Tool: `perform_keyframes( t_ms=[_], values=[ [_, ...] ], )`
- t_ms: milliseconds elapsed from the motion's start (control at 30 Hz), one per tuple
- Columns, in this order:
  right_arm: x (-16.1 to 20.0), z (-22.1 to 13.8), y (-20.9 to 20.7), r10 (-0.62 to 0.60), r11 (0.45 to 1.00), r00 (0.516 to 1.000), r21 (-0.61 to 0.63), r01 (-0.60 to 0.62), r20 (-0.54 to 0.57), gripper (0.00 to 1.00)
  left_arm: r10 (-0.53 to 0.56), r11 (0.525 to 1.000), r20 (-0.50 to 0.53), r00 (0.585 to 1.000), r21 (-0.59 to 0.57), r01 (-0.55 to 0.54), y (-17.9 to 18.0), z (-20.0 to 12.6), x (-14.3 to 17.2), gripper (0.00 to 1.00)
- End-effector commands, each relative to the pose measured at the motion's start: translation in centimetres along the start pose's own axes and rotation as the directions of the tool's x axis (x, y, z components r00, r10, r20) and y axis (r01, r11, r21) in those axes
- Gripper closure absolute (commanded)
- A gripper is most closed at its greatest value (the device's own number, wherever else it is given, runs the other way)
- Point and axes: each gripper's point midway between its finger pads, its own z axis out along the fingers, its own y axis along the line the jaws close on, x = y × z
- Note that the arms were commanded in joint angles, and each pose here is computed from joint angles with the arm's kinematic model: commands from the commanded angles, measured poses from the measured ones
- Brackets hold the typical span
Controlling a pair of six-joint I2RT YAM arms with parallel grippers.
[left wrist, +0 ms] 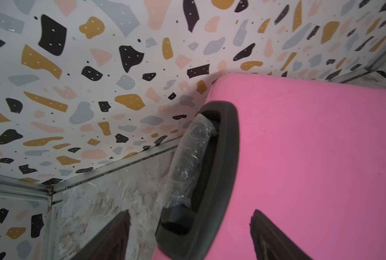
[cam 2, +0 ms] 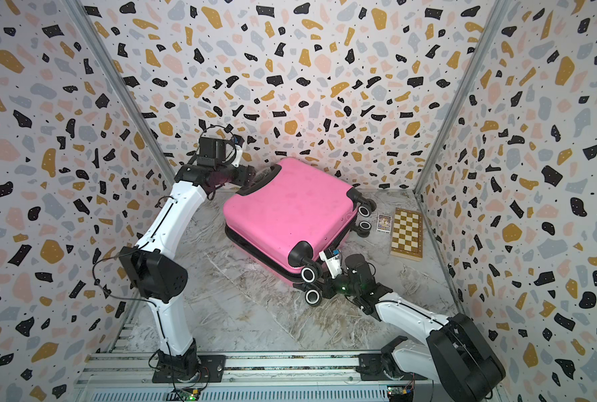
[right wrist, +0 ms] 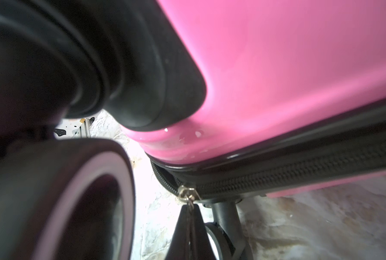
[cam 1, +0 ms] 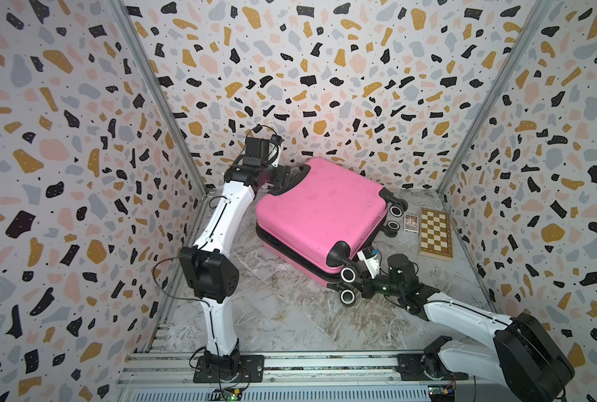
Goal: Close the suitcase zippers
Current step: Zip the zipper on the suitcase.
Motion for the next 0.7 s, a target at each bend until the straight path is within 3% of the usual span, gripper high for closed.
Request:
perform_keyframes(
  t_ms=[0, 67, 233, 400, 467, 600, 667],
  values=[
    [1.4, 0.3, -0.3, 0.023, 0.999, 0.997, 0.028, -0.021, -0.069, 1.0, -0.028, 0.998, -0.048, 0.998, 0.056, 0.03, 0.5, 2.0, 0.4, 0.24],
    [1.1, 0.6, -0.2, 0.022, 0.999, 0.997, 0.029, -0.02, -0.072, 1.0, -0.03, 0.997, -0.056, 0.998, 0.074, 0.034, 0.9, 4.1, 0.9, 0.28],
    [1.0, 1.0, -0.2, 0.024, 0.999, 0.996, 0.042, -0.02, -0.085, 1.0, 0.012, 0.985, -0.085, 0.996, 0.173, 0.003, -0.4, 6.9, 3.1, 0.27],
    [1.1, 1.3, -0.5, 0.027, 0.998, 0.995, 0.05, -0.022, -0.098, 1.0, 0.029, 0.968, -0.191, 0.981, 0.249, 0.021, -1.8, 8.7, 7.4, 0.26],
    [1.1, 1.4, -0.5, 0.025, 0.998, 0.995, 0.053, -0.02, -0.1, 1.0, 0.041, 0.966, -0.253, 0.966, 0.256, 0.026, -1.8, 9.5, 9.5, 0.3],
    [0.9, 1.2, -1.0, 0.007, 0.996, 0.994, 0.086, 0.002, -0.105, 1.0, 0.064, 0.963, -0.375, 0.925, 0.265, 0.041, -1.7, 10.1, 13.5, 0.47],
    [0.7, 1.0, -1.2, -0.006, 0.994, 0.994, 0.105, 0.017, -0.106, 1.0, 0.063, 0.967, -0.43, 0.901, 0.249, 0.051, -1.1, 10.1, 15.3, 0.48]
  ],
)
